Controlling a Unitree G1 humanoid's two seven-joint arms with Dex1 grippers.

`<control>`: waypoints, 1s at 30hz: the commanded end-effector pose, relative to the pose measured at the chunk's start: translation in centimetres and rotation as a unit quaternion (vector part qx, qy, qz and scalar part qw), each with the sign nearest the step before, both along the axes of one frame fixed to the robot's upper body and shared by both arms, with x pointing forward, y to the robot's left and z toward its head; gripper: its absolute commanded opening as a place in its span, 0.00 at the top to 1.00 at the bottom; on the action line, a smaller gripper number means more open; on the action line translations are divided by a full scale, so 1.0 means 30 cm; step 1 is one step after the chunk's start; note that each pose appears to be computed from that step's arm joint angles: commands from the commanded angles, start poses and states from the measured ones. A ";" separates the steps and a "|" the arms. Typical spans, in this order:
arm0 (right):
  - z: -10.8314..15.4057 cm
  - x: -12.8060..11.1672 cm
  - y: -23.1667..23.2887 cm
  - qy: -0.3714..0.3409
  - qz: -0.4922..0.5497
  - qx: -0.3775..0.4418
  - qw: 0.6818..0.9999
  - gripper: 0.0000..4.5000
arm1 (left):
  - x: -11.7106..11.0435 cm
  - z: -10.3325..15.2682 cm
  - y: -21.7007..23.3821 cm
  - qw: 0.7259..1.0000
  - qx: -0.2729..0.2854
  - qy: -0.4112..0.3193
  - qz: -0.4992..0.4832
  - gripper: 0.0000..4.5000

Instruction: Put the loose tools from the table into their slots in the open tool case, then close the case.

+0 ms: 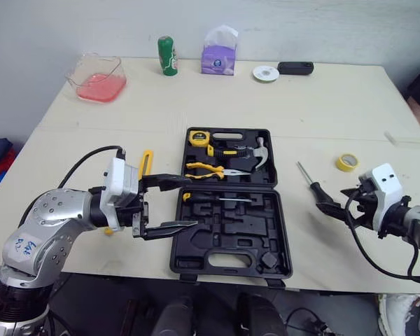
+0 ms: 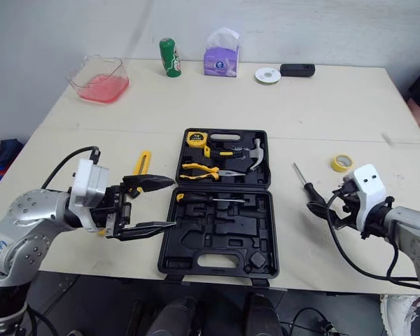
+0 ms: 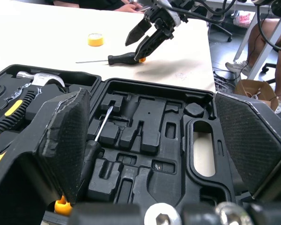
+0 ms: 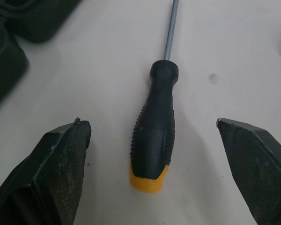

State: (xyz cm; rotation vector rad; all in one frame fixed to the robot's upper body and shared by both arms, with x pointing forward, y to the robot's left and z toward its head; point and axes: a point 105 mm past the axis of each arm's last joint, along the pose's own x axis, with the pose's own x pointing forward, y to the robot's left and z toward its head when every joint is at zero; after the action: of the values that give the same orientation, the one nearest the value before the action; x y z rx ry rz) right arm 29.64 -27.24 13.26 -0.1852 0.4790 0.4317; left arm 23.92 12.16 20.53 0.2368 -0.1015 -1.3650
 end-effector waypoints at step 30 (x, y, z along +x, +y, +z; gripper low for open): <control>0.162 0.072 0.117 -0.208 0.193 -0.124 0.951 0.78 | -0.007 0.070 0.027 0.997 -0.003 -0.076 -0.005 0.00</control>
State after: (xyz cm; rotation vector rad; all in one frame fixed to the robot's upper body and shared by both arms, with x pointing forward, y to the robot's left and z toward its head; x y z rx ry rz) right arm 32.25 -24.86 16.55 -0.5686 0.1259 0.6058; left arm 23.76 12.68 21.65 0.2768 -0.1876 -1.3686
